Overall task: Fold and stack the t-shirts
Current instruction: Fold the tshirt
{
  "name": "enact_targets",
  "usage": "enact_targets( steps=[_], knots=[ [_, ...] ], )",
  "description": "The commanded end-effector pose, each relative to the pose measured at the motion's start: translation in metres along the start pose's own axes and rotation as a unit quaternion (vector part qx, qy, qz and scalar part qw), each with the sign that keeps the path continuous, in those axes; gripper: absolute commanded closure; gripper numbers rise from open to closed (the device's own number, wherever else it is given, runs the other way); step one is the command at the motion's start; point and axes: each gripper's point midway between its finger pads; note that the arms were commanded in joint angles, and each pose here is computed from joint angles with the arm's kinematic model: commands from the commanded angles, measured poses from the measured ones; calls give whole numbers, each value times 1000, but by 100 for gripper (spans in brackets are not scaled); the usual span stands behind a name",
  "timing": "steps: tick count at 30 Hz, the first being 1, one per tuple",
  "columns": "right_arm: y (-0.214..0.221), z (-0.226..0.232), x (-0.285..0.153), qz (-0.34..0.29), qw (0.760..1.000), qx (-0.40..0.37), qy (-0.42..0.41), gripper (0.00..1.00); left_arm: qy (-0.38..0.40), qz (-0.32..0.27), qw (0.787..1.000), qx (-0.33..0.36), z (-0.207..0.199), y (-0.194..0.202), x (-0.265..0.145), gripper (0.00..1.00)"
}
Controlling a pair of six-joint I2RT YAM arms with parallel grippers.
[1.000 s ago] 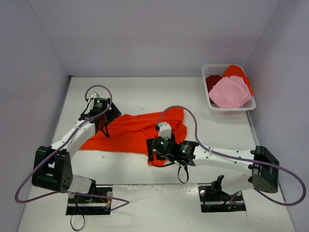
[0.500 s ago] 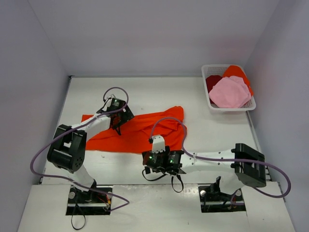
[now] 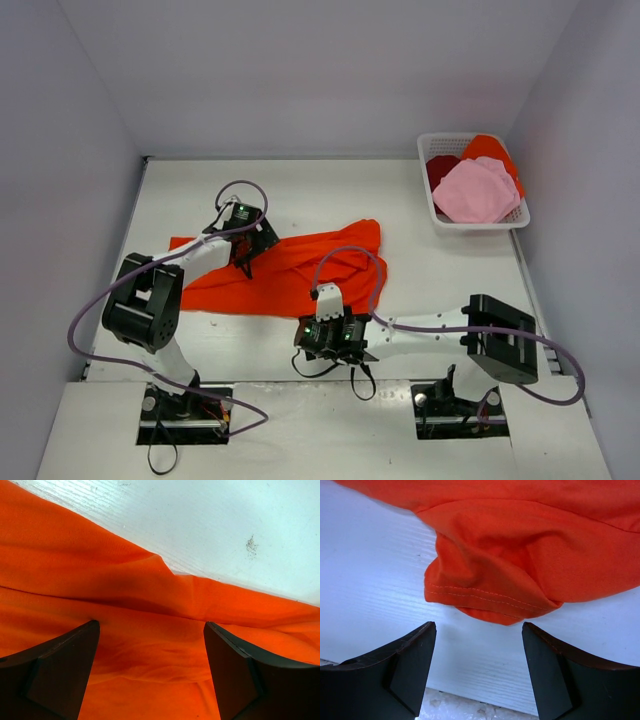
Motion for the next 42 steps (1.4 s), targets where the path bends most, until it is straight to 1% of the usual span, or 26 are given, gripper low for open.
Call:
enact_targets(
  steps=[1,8,13,14,16,17,19,20,23,25,29,33,36,42],
  knots=[
    [-3,-7,7,-16,999,4,30,34,41,-25,999,-12,-30,-19,-7,20],
    [3,-13,18,-16,999,-1,46,38,38,-27,999,-10,-30,-20,-4,20],
    [3,-17,21,-19,999,-1,51,48,36,-27,999,-9,-29,-19,-1,20],
    [4,-17,22,-19,998,-1,52,51,35,-27,999,-8,-29,-19,-1,20],
    [5,-19,22,-18,998,-1,53,55,34,-27,999,-7,-28,-19,-1,20],
    [4,-18,21,-20,998,0,52,61,34,-27,999,-6,-27,-18,0,20],
    [4,-19,20,-21,998,2,52,70,33,-28,999,-7,-27,-18,0,20],
    [4,-19,19,-22,999,3,49,79,32,-27,999,-6,-25,-18,0,20],
    [3,-20,16,-21,999,4,46,94,29,-29,999,-5,-24,-18,0,20],
    [4,-21,12,-18,999,3,45,99,27,-32,999,-3,-23,-19,0,20],
    [9,-24,3,-1,999,-2,43,100,25,-37,999,-2,-22,-20,5,20],
    [13,-32,-8,3,999,2,45,100,22,-30,999,-6,-20,-14,14,20],
    [12,-35,-16,0,999,12,38,100,25,-27,999,-4,-24,-11,20,20],
    [7,-34,-24,-4,999,20,27,100,24,-34,999,3,-39,-18,30,20]
  ],
)
Point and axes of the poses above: each gripper's point midway between its finger pads, its own x axis out along the fingers, its own z axis along the line the jaws close on, y = z × x, and after that the axes turned 7 degrees about -x, right-handed
